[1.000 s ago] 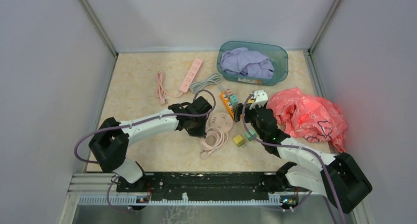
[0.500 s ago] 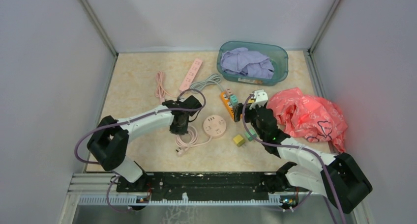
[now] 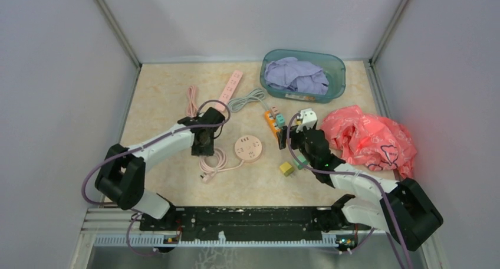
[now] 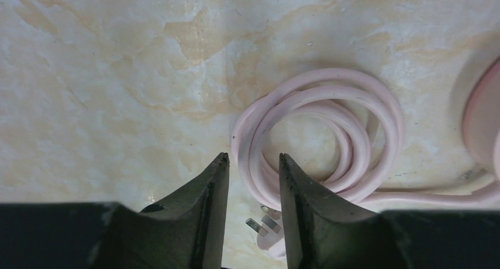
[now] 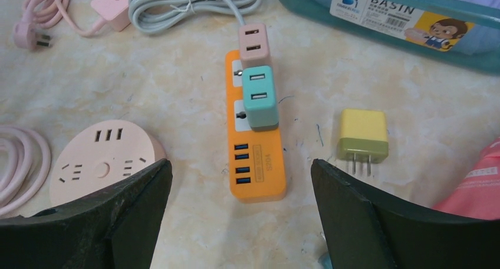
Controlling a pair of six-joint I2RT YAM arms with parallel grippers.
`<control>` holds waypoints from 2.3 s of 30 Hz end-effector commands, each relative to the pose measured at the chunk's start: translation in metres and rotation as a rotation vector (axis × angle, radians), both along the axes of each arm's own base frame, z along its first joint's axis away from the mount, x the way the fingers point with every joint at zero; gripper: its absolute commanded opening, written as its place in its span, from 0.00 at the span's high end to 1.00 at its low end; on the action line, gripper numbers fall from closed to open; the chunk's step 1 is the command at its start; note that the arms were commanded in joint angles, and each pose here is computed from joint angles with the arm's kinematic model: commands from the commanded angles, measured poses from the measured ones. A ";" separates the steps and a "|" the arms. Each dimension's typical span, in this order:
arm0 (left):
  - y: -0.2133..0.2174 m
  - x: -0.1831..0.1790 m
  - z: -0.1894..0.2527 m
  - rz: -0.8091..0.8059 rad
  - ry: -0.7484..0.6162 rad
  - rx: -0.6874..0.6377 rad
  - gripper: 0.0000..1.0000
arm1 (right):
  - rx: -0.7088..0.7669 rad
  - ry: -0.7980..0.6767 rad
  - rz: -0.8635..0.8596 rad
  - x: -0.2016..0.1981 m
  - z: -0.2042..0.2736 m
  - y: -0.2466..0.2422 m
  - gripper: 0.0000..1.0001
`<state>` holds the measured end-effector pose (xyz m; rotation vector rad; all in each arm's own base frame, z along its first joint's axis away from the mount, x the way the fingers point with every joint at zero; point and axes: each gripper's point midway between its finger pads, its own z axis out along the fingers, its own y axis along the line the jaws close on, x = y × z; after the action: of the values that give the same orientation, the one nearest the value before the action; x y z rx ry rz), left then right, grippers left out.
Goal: Insert the plug
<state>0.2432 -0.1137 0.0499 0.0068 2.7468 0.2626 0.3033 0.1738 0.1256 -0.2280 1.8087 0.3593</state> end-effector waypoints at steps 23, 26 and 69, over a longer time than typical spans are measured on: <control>-0.049 0.002 0.114 -0.093 -0.537 -0.629 0.00 | -0.039 0.422 0.258 -0.058 0.009 0.032 0.18; -0.057 -0.003 0.115 -0.126 -0.549 -0.696 0.00 | -0.068 0.477 0.265 -0.066 0.008 0.031 0.19; -0.104 -0.030 0.067 -0.283 -0.481 -0.909 0.00 | -0.667 0.893 0.247 -0.091 -0.099 0.028 0.56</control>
<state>0.2125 -0.2096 0.1068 0.0683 2.1594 -0.8896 0.2011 0.1886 0.0194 -0.8686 2.7926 0.0048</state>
